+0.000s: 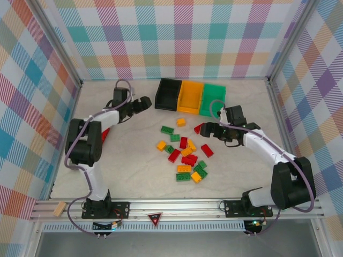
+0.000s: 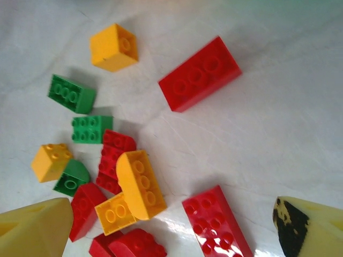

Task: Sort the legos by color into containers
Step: Rotate the container at the top-center of the table.

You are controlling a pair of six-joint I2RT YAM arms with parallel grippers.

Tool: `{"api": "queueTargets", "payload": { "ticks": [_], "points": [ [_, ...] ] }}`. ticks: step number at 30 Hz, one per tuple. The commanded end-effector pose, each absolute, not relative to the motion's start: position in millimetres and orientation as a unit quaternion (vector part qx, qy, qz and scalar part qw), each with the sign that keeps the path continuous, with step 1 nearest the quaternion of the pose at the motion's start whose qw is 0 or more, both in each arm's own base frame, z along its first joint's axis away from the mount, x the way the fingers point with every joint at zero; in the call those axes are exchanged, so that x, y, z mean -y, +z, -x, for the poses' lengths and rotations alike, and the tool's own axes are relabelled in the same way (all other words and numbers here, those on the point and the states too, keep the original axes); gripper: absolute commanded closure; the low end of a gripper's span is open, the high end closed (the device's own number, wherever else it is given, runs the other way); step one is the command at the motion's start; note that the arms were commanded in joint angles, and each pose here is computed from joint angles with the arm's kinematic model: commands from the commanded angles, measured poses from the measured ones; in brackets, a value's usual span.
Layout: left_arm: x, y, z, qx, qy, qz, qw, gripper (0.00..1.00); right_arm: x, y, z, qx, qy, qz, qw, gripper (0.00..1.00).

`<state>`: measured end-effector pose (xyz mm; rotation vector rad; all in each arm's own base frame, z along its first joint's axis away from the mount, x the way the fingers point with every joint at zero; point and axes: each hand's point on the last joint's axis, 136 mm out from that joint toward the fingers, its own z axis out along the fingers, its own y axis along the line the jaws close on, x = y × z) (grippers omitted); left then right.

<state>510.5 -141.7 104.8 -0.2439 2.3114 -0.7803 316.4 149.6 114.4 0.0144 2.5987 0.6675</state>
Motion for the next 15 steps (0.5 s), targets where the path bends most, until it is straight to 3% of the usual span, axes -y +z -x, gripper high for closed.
{"api": "queueTargets", "payload": {
  "ticks": [1,4,10,15],
  "points": [
    [168,111,-524,-0.894,-0.312,0.08,0.312,0.19,-144,111,-309,-0.955,0.21,-0.013,0.211,0.04],
    [177,99,-541,-0.91,-0.281,0.071,0.296,0.22,-144,112,-303,-0.956,0.201,-0.01,0.214,0.04],
    [187,70,-564,-0.929,-0.248,0.064,0.268,0.47,-146,117,-294,-0.954,0.204,-0.002,0.22,0.04],
    [186,65,-571,-0.931,-0.223,0.066,0.28,0.49,-145,118,-290,-0.954,0.203,0.0,0.221,0.03]
  ]
}}
